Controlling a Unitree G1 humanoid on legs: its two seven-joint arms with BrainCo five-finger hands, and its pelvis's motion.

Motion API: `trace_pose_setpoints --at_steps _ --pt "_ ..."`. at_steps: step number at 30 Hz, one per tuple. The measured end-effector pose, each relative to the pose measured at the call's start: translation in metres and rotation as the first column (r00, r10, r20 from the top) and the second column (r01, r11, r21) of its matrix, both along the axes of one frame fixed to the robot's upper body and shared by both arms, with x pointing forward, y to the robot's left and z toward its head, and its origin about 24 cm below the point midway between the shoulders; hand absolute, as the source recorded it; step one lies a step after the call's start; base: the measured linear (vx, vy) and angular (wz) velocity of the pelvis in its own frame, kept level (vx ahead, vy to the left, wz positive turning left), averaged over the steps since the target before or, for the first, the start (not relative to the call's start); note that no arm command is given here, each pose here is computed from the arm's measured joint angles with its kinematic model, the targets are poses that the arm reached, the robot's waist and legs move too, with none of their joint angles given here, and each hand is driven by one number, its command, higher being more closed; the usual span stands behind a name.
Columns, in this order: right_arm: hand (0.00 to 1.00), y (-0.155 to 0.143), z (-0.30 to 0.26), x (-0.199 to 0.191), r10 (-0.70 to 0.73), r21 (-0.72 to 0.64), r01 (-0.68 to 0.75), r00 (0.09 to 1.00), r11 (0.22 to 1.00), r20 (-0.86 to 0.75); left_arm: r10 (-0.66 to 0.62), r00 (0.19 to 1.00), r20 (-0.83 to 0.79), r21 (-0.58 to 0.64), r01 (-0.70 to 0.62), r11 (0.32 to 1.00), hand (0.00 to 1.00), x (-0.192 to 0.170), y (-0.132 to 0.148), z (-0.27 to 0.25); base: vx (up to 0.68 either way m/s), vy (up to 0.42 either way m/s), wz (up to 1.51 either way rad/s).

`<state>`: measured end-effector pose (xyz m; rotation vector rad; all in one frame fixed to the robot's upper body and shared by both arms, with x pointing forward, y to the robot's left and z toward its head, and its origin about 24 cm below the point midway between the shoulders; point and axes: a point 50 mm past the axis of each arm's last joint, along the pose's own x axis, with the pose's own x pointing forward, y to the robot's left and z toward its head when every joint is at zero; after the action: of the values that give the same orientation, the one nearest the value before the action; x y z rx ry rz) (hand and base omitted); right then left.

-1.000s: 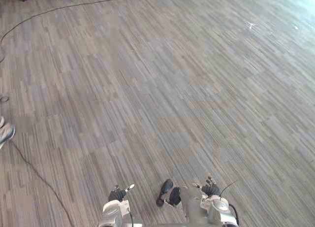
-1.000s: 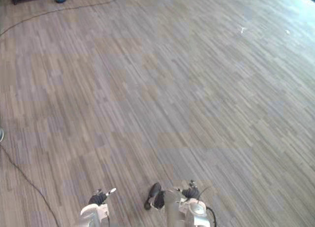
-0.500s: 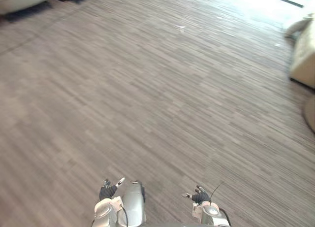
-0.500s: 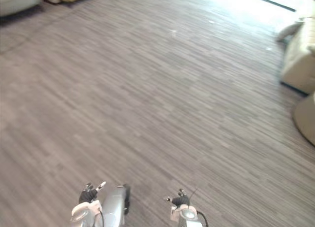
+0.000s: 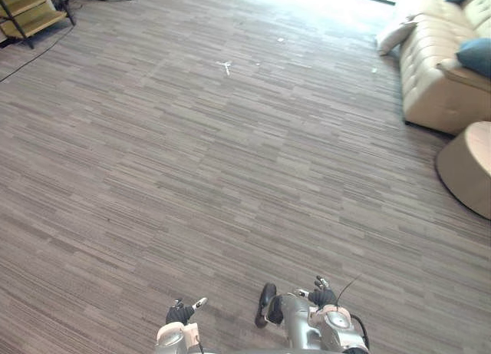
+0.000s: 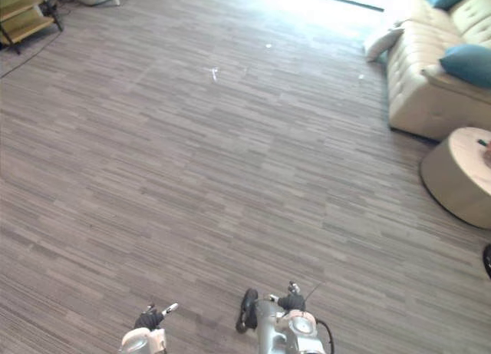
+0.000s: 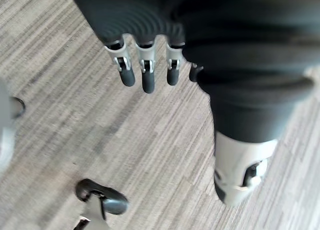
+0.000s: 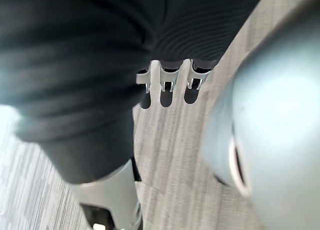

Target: Pick up cushions and gather them together orderly.

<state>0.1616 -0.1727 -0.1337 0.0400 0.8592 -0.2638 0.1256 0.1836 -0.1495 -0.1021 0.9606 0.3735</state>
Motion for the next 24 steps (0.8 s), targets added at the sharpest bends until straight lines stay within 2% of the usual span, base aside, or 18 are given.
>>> trace_pose_setpoints --at_steps 5,9,11,16,24 --pt "0.00 0.019 -0.010 -0.013 -0.005 0.066 0.009 0.997 0.998 -0.073 0.004 0.997 0.079 0.057 -0.008 0.998 0.00 0.009 0.015 0.011 0.72 0.096 -0.44" --pt "0.00 0.018 -0.012 -0.017 -0.013 0.059 0.018 0.996 0.998 -0.092 0.009 0.992 0.127 0.047 -0.015 0.999 0.00 0.015 0.010 0.016 0.68 0.268 -0.79" --pt "0.00 0.024 -0.018 -0.025 0.023 0.072 -0.012 0.990 0.997 -0.142 0.009 0.990 0.139 0.058 -0.018 0.998 0.00 0.017 0.016 0.017 0.61 0.306 -0.48" --pt "0.00 0.021 -0.014 -0.022 0.016 0.056 -0.010 0.994 0.998 -0.108 0.035 0.996 0.088 0.062 -0.040 0.997 0.00 0.009 0.020 0.012 0.66 0.342 -0.56" --pt "0.00 0.008 -0.002 -0.010 -0.028 0.027 0.028 1.000 0.999 0.001 -0.005 1.000 0.007 0.042 0.005 0.999 0.00 -0.001 0.012 0.002 0.46 0.049 -0.02"
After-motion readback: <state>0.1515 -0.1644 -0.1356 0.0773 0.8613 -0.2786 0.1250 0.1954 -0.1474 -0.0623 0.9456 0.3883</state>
